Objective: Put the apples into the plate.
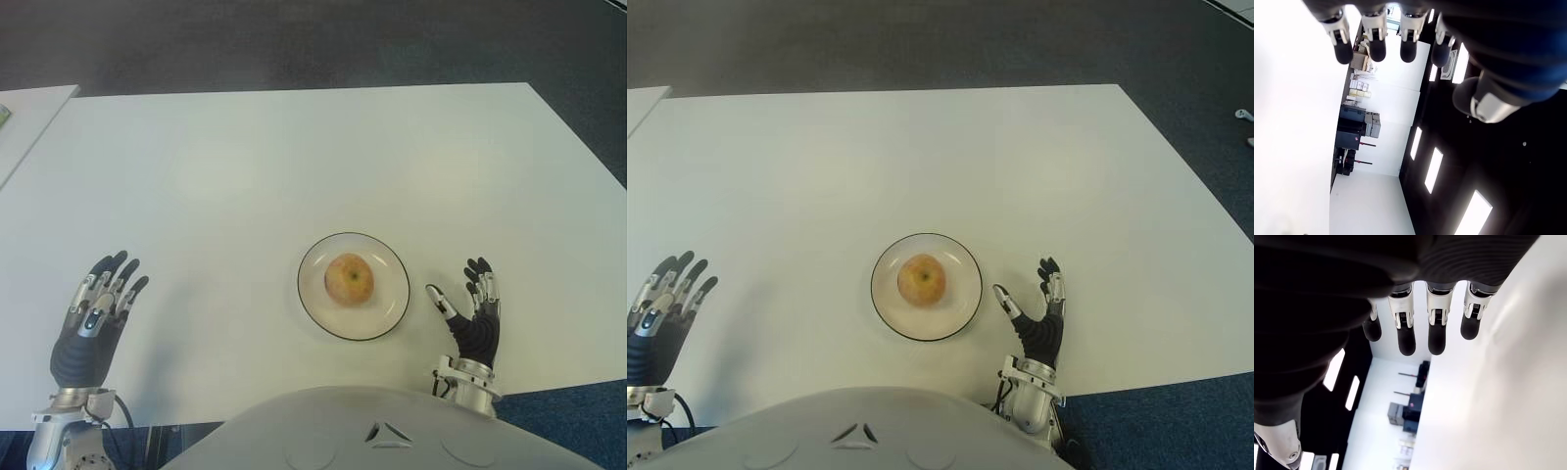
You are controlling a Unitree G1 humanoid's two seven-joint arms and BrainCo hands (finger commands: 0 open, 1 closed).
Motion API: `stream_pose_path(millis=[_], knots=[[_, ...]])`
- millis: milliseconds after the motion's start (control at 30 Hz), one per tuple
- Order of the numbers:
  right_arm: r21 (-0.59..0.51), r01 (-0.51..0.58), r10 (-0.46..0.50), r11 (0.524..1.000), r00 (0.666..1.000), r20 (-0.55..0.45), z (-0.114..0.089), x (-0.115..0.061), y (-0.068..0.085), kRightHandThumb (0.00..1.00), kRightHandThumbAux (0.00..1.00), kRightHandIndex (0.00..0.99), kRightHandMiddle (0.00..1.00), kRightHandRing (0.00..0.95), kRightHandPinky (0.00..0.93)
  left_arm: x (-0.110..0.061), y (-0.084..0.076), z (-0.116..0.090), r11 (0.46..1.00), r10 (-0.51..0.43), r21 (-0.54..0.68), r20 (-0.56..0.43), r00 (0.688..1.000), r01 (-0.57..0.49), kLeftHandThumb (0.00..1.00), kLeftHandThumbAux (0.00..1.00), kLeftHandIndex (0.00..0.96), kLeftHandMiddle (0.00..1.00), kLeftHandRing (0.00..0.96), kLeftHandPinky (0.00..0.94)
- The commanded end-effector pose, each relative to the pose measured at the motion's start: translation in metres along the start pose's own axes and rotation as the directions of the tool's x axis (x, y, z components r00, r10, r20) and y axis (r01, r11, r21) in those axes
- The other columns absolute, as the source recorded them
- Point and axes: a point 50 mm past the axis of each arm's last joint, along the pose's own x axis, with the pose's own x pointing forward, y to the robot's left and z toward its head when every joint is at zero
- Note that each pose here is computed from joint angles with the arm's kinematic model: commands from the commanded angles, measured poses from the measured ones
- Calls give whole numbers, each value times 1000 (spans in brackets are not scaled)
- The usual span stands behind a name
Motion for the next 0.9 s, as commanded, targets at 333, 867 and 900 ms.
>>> stream_pose_path(millis=[333,867,900], knots=[[33,61,-61,998,998,-28,-5,-7,11,59,575,65,114,75,38,-2,2,5,1000,-16,-2,-9,1000,15,364,486,126,17,19,100],[47,64,-62,997,998,-33,-4,-10,10,54,568,62,91,55,32,14,-44,-26,987,-155,-42,-88,984,152,364,486,126,17,19,100],[48,62,-61,997,998,-33,-4,-10,10,53,564,61,88,52,29,26,-83,-44,962,-272,-66,-118,955,266,288,491,86,11,12,72]])
